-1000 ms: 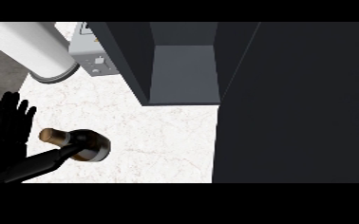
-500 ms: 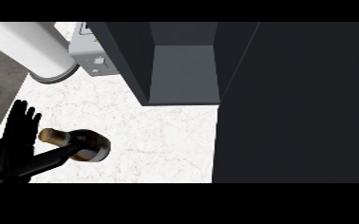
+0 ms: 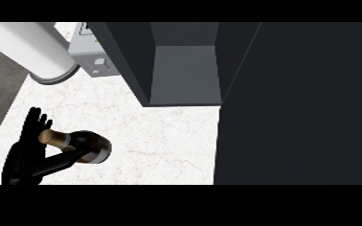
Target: Pick up the wine, place it into the cabinet and close the cabinet
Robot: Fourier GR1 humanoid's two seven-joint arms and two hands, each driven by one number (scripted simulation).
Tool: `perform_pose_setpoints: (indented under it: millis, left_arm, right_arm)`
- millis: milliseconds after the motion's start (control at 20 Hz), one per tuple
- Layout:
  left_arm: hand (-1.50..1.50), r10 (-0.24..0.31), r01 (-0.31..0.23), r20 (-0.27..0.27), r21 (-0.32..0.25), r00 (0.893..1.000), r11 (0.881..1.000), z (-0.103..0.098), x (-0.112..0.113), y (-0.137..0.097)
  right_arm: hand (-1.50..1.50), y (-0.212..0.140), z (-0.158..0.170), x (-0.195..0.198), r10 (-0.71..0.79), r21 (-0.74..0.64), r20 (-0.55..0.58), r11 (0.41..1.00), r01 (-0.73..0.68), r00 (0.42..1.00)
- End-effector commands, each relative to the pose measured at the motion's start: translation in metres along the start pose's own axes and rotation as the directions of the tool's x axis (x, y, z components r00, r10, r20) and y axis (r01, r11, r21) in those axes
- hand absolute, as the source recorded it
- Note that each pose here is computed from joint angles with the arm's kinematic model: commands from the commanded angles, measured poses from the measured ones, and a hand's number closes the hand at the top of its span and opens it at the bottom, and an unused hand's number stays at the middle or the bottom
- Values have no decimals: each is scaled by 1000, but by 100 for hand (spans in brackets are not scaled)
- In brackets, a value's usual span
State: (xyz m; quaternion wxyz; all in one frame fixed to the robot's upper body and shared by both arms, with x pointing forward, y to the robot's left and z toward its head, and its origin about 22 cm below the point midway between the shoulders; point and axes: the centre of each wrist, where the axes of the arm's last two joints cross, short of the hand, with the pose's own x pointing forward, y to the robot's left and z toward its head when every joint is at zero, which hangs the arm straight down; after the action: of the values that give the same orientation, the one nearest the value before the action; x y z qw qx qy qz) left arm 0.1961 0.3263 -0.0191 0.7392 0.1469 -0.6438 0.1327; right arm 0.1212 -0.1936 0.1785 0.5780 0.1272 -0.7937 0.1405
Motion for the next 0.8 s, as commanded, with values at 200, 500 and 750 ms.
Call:
perform_pose_setpoints:
  millis: [200,500,750]
  left_arm:
    - [-150,14,-16,-33,-47,999,999,-2,-40,3]
    - [-150,14,-16,-30,-70,999,997,3,-70,-28]
    - [-150,96,-98,-39,-38,995,995,12,-77,-8]
  right_arm:
    - [-150,2,36,47,-39,18,91,999,38,995]
    - [-150,-4,29,42,-28,24,100,999,26,995]
    - [-150,0,33,48,-44,4,101,999,44,994]
